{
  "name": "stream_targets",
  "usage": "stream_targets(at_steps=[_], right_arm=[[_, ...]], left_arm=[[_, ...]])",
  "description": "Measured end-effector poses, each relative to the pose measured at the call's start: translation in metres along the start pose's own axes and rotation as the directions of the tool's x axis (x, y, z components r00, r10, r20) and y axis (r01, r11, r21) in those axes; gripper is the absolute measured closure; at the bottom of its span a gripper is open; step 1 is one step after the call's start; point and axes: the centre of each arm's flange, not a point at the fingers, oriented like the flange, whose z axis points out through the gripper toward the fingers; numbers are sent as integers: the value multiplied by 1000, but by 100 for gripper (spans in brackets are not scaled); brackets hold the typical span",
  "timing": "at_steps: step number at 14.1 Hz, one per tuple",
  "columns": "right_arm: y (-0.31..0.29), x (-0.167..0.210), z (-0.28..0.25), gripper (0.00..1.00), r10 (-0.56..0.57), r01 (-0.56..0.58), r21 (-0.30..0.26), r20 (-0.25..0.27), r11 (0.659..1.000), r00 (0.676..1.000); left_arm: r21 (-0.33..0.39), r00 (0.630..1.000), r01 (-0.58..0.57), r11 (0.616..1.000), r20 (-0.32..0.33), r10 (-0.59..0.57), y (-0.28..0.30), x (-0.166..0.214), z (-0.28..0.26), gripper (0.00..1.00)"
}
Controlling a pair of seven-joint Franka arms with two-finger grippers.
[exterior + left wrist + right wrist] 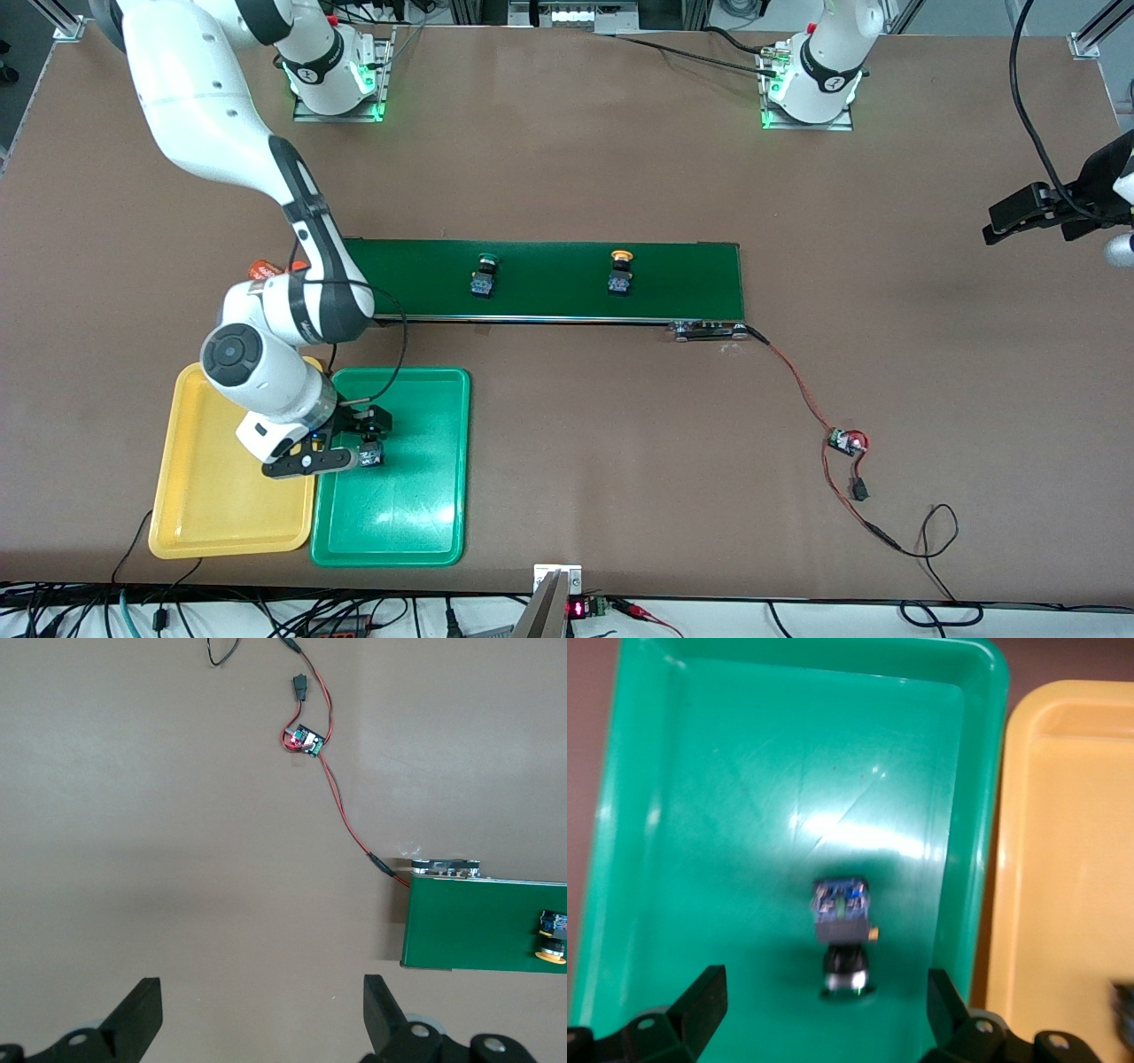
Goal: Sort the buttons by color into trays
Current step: 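Release the button in the green tray and grasp the next belt button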
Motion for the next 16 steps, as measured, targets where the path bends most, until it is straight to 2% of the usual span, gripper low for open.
stream_targets(at_steps=[3,5,7,9,14,16], right_arm=[[-26,-6,-57,0,86,-86,3,44,996,995],[-60,-19,-66,0,133,-135,6,101,991,986],[-92,-39,-49,0,153,-159,24,180,987,972],[-106,-56,-28,0,168,-178,23,236,984,957],[-122,-90,-8,0,194,-206,4,316,979,929],[-120,-100,-9,0,214,-237,21,357,971,909]], left_arm=[[-1,1000,0,1000,-22,0,0,2,-2,0],[-1,1000,0,1000,-28,0,0,3,-3,0],[-1,1000,0,1000,-31,0,0,3,-3,0],[-1,999,0,1000,-33,0,0,3,-3,0],[-1,999,9,1000,-33,-9,-5,4,-3,0],[-1,999,10,1000,-32,-10,-5,4,-3,0]])
